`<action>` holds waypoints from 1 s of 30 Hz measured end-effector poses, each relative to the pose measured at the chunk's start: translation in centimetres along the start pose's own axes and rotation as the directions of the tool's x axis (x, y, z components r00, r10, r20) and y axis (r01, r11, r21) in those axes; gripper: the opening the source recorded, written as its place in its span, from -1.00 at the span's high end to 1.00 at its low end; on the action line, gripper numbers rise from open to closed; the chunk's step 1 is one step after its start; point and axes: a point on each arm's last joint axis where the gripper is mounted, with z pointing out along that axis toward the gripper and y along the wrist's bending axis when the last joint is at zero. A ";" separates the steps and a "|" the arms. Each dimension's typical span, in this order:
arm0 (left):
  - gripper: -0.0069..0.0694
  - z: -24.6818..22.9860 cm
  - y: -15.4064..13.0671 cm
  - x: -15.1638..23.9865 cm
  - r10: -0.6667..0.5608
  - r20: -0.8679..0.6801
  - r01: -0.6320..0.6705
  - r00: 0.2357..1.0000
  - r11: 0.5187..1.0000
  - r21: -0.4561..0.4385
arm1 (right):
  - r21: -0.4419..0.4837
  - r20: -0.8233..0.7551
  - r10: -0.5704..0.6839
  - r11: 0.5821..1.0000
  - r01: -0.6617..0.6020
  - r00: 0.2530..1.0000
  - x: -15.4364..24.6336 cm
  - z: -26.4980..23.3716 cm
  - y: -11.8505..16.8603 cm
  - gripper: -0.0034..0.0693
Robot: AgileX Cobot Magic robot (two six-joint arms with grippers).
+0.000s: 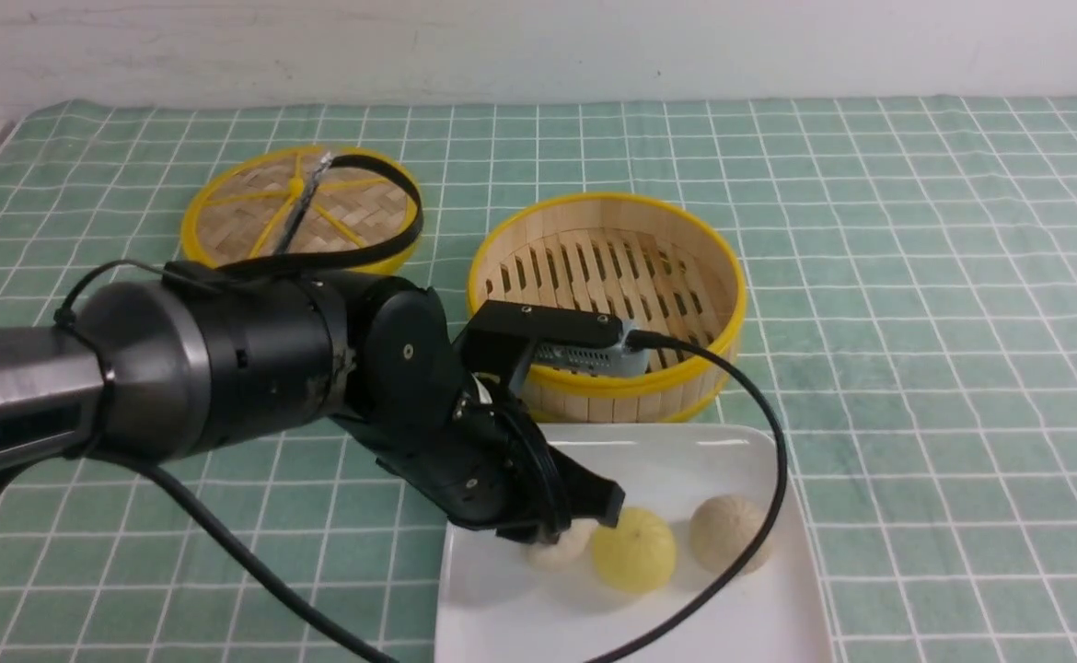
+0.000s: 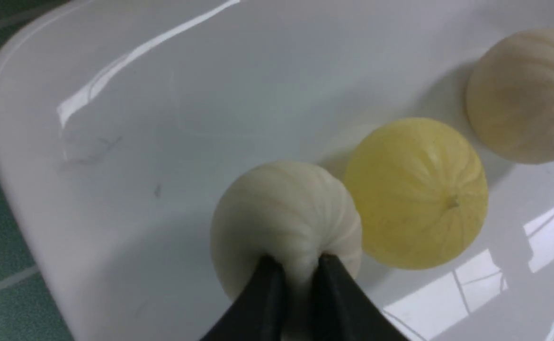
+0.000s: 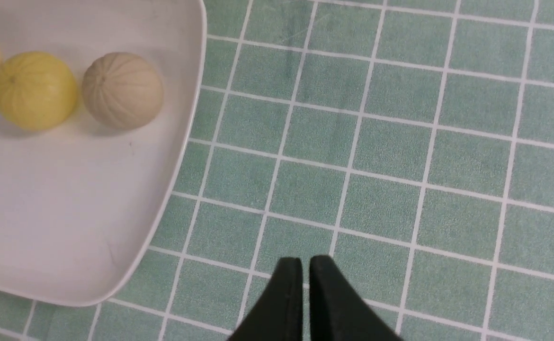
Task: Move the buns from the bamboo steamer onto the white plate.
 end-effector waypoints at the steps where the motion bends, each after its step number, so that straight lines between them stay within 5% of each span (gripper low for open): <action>1: 0.46 0.0 0.0 0.0 -0.001 -0.003 0.001 1.000 1.000 0.000 | -0.002 0.003 -0.003 1.000 0.003 1.000 0.1 -0.3 0.1 0.78; 10: -0.07 -0.2 0.0 -0.2 0.010 -0.004 -0.010 1.000 1.000 -0.004 | 0.003 0.177 -0.110 0.994 0.111 0.978 3.3 -7.3 2.0 0.77; 17: -0.13 -1.4 -0.2 -1.8 0.110 0.013 -0.110 0.994 0.993 -0.051 | 0.061 0.489 -0.155 0.988 0.144 0.859 6.2 -10.1 2.4 0.76; 21: -0.13 -2.2 -0.5 -2.6 0.123 0.000 -0.123 0.992 0.991 -0.052 | 0.101 0.685 -0.135 0.991 0.089 0.716 6.5 -8.1 1.3 0.74; 30: -0.13 -2.3 -0.5 -2.6 0.127 -0.009 -0.127 0.992 0.990 -0.054 | 0.140 0.799 -0.113 0.990 0.001 0.590 6.7 -4.2 -0.6 0.72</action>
